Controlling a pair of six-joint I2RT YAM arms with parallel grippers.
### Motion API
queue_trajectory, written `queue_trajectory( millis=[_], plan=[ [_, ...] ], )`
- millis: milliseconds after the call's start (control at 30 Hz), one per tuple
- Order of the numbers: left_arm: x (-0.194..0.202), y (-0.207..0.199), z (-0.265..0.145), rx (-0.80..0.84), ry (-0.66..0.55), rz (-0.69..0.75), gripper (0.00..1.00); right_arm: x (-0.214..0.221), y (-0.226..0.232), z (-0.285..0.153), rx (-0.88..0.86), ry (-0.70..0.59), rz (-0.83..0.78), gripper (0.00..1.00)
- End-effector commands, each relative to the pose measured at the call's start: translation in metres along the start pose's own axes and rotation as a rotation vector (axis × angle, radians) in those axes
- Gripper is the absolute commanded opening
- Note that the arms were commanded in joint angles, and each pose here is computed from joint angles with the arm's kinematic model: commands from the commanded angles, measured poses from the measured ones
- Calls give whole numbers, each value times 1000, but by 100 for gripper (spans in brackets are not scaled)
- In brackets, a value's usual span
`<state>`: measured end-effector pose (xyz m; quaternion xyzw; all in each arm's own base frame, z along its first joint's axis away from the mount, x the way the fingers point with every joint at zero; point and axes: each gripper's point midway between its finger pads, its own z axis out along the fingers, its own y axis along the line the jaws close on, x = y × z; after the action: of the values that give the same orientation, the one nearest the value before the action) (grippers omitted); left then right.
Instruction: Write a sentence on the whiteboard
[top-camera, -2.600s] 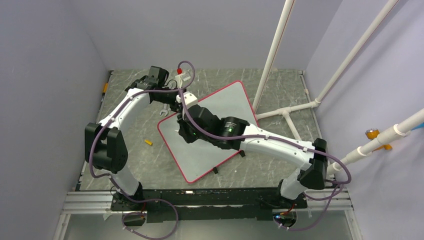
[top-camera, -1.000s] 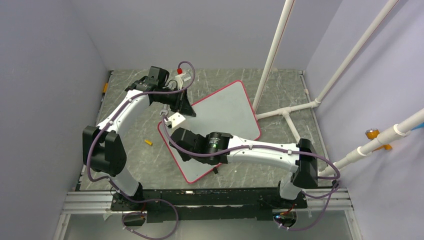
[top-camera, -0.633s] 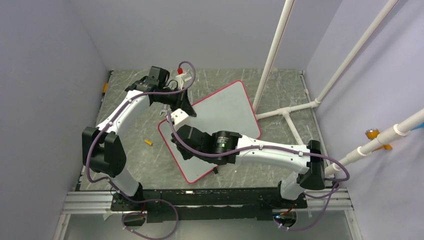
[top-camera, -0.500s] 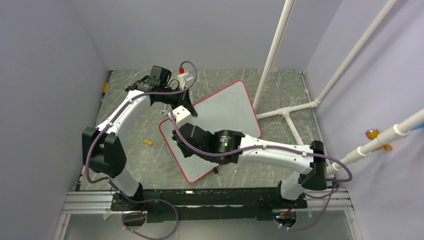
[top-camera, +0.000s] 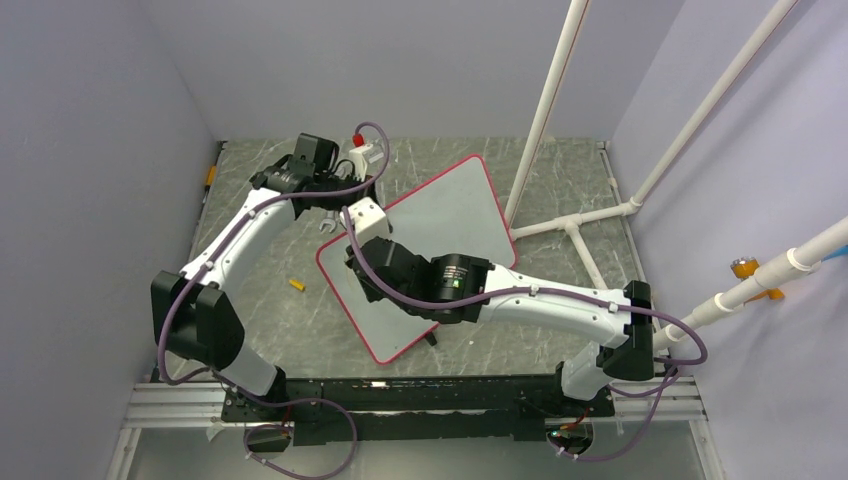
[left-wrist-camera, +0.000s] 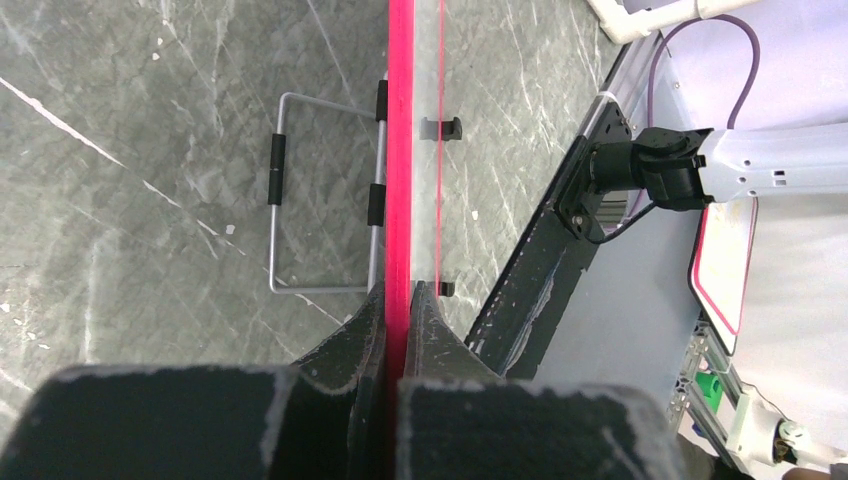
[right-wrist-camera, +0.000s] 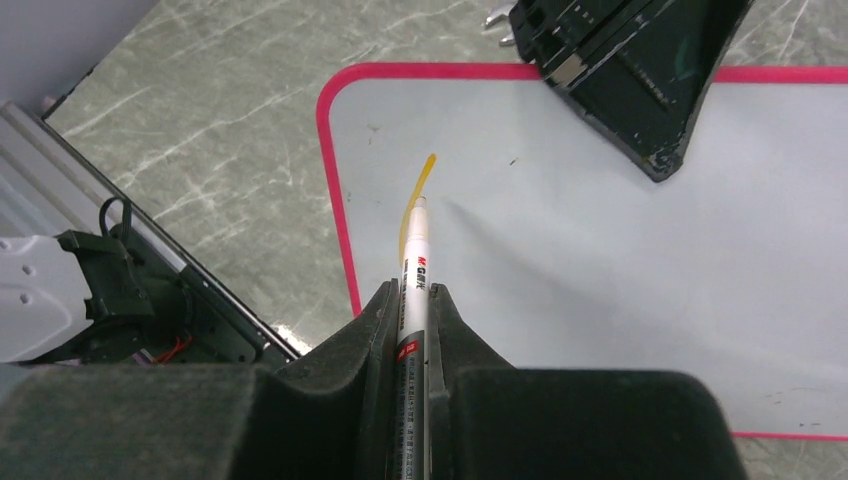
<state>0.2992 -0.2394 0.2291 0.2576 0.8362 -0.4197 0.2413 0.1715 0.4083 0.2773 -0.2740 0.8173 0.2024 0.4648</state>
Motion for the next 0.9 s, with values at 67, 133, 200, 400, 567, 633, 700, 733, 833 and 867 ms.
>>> queue_trajectory(
  millis=[67, 133, 200, 400, 567, 633, 700, 733, 833, 867],
  plan=[
    [-31, 42, -18, -266, -134, 183, 0, -40, 2, -1, -2, -108, 22, 0],
    [-29, 42, -18, -264, -134, 184, 0, -42, 4, 2, -6, -112, 16, 0],
    [-29, 42, -17, -262, -135, 182, 0, -43, 5, 3, -8, -114, 10, 0],
    [-29, 41, -17, -260, -139, 179, 0, -46, 4, -1, -23, -140, 16, 0],
    [-29, 40, -19, -267, -146, 181, 0, -44, 2, -1, -22, -138, 14, 0],
    [-29, 39, -20, -266, -151, 184, 0, -45, 2, -1, -19, -139, 18, 0],
    [-30, 38, -21, -266, -155, 187, 0, -45, 2, -3, -22, -142, 23, 0],
    [-30, 38, -21, -267, -155, 187, 0, -45, 2, -3, -24, -143, 24, 0],
    [-30, 39, -22, -276, -158, 188, 0, -43, 2, -2, -28, -147, 26, 0],
    [-30, 39, -22, -275, -157, 188, 0, -43, 2, -1, -31, -148, 26, 0]
  ],
)
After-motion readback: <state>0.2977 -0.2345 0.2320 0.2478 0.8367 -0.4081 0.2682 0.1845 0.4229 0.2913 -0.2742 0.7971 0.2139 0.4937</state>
